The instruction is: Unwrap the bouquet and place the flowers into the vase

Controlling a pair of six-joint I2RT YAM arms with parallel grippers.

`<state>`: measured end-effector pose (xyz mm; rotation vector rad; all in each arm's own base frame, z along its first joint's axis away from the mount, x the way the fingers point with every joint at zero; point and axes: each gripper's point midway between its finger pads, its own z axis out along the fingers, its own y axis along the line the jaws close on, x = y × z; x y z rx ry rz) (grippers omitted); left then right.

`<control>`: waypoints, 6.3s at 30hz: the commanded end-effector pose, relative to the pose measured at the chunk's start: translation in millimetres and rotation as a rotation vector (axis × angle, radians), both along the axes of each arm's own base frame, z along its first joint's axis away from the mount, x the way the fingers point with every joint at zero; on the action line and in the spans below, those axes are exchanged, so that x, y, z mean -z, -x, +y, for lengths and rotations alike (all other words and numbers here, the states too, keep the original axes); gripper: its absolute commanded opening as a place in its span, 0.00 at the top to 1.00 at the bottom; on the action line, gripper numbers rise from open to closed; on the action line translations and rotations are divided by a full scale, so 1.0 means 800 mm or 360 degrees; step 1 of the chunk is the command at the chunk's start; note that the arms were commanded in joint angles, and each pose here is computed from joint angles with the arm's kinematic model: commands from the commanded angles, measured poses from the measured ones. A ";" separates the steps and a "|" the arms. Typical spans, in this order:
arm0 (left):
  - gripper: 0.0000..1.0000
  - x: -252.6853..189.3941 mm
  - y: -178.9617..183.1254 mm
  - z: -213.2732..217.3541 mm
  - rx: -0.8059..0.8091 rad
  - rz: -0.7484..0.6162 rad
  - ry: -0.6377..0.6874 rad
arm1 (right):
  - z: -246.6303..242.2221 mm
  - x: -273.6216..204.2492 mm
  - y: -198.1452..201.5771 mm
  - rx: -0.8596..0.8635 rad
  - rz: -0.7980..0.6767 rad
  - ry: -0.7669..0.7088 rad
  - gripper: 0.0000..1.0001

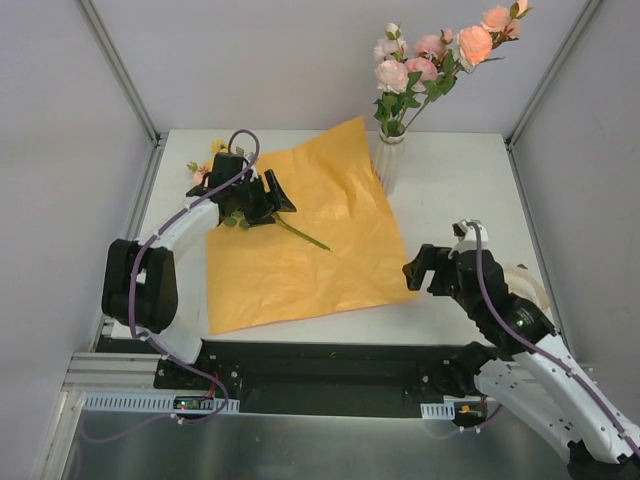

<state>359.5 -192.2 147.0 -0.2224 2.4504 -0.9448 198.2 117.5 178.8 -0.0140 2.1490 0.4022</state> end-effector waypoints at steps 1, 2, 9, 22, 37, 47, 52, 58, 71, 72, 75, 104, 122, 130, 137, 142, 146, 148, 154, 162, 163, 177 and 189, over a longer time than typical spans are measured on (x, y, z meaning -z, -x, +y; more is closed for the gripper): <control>0.32 0.004 -0.027 -0.011 -0.0262 0.0272 0.0212 | -0.029 -0.001 0.013 0.0150 -0.0017 -0.0008 0.07; 0.33 0.016 -0.033 -0.009 -0.0360 0.0352 0.0224 | -0.032 -0.003 0.015 0.0161 -0.0028 -0.0013 0.07; 0.30 0.063 -0.070 0.013 -0.0785 0.0514 0.0161 | -0.061 -0.011 0.033 0.0248 -0.0096 -0.0012 0.07; 0.44 0.095 -0.094 0.028 -0.0939 0.0519 0.0056 | -0.109 -0.027 0.053 0.0487 -0.0315 -0.0161 0.02; 0.63 0.127 -0.107 0.027 -0.0966 0.0577 0.0009 | -0.107 -0.020 0.051 0.0487 -0.0281 -0.0142 0.02; 0.71 0.146 -0.108 0.027 -0.0962 0.0591 -0.0051 | -0.107 -0.018 0.050 0.0489 -0.0261 -0.0120 0.02; 0.96 0.105 -0.119 0.022 -0.0890 0.0432 -0.0045 | -0.107 -0.018 0.051 0.0494 -0.0243 -0.0115 0.02; 1.00 0.000 -0.122 0.010 -0.0726 0.0131 0.0072 | -0.103 -0.016 0.048 0.0486 -0.0206 -0.0088 0.02; 1.00 -0.191 0.020 -0.043 0.0288 -0.0570 0.0397 | 0.027 -0.087 0.009 -0.0224 -0.0205 -0.0176 0.03; 1.00 -0.204 0.036 -0.047 0.0411 -0.0666 0.0398 | 0.042 -0.098 0.009 -0.0319 -0.0199 -0.0208 0.04; 1.00 -0.219 0.086 -0.064 0.0684 -0.0884 0.0366 | 0.085 -0.135 -0.003 -0.0525 -0.0201 -0.0257 0.05; 1.00 -0.197 0.193 -0.125 0.1211 -0.1049 0.0372 | 0.242 -0.251 -0.073 -0.0705 -0.0534 -0.0620 0.25; 0.57 -0.176 0.159 -0.105 0.0993 -0.0976 0.0144 | 0.214 -0.306 -0.109 -0.0555 -0.0813 -0.0413 0.99; 0.37 -0.168 0.125 -0.075 0.0761 -0.0871 0.0019 | 0.106 -0.397 -0.157 -0.0051 -0.1230 -0.0162 1.00; 0.36 -0.169 0.124 -0.069 0.0737 -0.0861 0.0019 | 0.075 -0.471 -0.196 0.0027 -0.1703 0.0050 1.00; 0.36 -0.171 0.124 -0.068 0.0733 -0.0868 0.0012 | 0.064 -0.494 -0.242 0.0070 -0.1903 0.0113 1.00; 0.36 -0.171 0.124 -0.068 0.0732 -0.0861 0.0009 | 0.057 -0.499 -0.273 0.0179 -0.2012 0.0148 1.00; 0.36 -0.169 0.124 -0.069 0.0737 -0.0848 0.0010 | 0.048 -0.509 -0.280 0.0222 -0.2068 0.0129 1.00; 0.36 -0.163 0.122 -0.071 0.0750 -0.0806 0.0005 | 0.044 -0.514 -0.314 0.0260 -0.2089 0.0096 0.99; 0.36 -0.157 0.121 -0.073 0.0759 -0.0770 0.0005 | 0.046 -0.500 -0.336 0.0273 -0.2073 0.0052 1.00; 0.36 -0.157 0.120 -0.073 0.0760 -0.0767 0.0004 | 0.046 -0.491 -0.339 0.0277 -0.2051 0.0052 1.00; 0.36 -0.150 0.118 -0.075 0.0760 -0.0738 0.0001 | 0.043 -0.424 -0.343 0.0292 -0.1944 0.0046 1.00; 0.36 -0.142 0.116 -0.077 0.0765 -0.0689 0.0011 | 0.039 -0.355 -0.341 0.0291 -0.1822 0.0013 0.99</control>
